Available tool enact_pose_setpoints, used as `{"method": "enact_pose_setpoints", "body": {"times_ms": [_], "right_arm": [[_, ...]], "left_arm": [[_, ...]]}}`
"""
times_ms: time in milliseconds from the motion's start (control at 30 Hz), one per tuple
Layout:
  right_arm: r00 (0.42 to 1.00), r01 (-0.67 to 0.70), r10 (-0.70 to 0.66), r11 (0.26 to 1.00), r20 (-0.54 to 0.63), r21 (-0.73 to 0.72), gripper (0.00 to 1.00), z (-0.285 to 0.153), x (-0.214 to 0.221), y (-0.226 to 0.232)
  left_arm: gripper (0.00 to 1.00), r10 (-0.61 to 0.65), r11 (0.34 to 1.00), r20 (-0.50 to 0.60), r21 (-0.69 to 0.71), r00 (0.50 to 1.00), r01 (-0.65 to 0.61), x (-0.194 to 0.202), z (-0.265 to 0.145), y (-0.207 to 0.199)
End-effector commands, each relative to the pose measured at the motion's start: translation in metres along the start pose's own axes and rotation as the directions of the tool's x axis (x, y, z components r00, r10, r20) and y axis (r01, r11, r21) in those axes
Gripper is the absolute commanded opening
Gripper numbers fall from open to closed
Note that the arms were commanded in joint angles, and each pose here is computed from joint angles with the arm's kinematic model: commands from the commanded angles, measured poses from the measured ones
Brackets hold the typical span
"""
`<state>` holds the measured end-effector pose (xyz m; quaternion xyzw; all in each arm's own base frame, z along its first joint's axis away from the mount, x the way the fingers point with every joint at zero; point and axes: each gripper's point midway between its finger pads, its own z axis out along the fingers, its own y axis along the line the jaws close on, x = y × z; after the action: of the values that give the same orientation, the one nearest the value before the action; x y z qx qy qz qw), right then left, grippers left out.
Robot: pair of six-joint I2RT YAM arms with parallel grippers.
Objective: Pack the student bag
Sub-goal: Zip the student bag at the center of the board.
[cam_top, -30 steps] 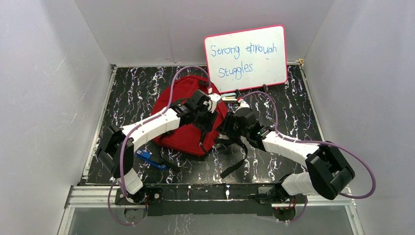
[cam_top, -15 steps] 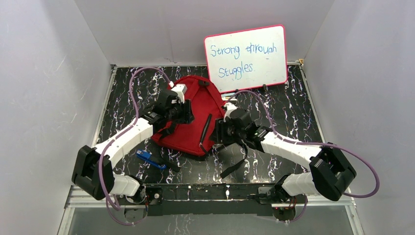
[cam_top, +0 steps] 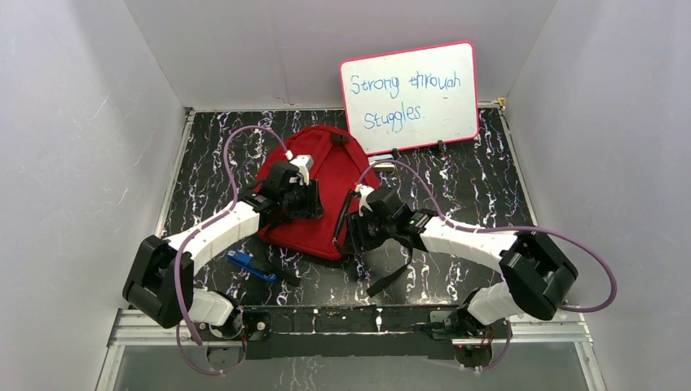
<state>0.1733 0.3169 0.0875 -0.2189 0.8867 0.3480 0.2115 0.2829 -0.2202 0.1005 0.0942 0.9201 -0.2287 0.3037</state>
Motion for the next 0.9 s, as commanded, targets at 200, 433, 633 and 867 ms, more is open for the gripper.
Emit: {"method": "enact_pose_setpoints", "body": {"times_ms": [200, 433, 633, 867], "right_arm": [[0.999, 0.004, -0.010, 0.993, -0.050, -0.115, 0.55, 0.008, -0.002, 0.025], [0.999, -0.013, 0.006, 0.990, -0.052, -0.138, 0.45, 0.019, -0.008, 0.030], [0.999, -0.008, 0.003, 0.991, -0.035, -0.133, 0.28, 0.018, -0.013, 0.032], [0.999, -0.011, 0.004, 0.990, -0.051, -0.140, 0.06, 0.007, -0.012, 0.037]], "left_arm": [[0.42, 0.033, 0.999, -0.048, -0.001, 0.998, -0.033, 0.008, 0.010, 0.002], [0.41, 0.040, 0.999, -0.053, 0.004, 0.998, -0.040, 0.010, 0.011, 0.000], [0.41, 0.043, 0.999, -0.055, 0.003, 0.998, -0.043, 0.012, 0.010, 0.000], [0.41, 0.056, 0.998, -0.069, 0.008, 0.996, -0.056, 0.016, 0.013, 0.000]]}}
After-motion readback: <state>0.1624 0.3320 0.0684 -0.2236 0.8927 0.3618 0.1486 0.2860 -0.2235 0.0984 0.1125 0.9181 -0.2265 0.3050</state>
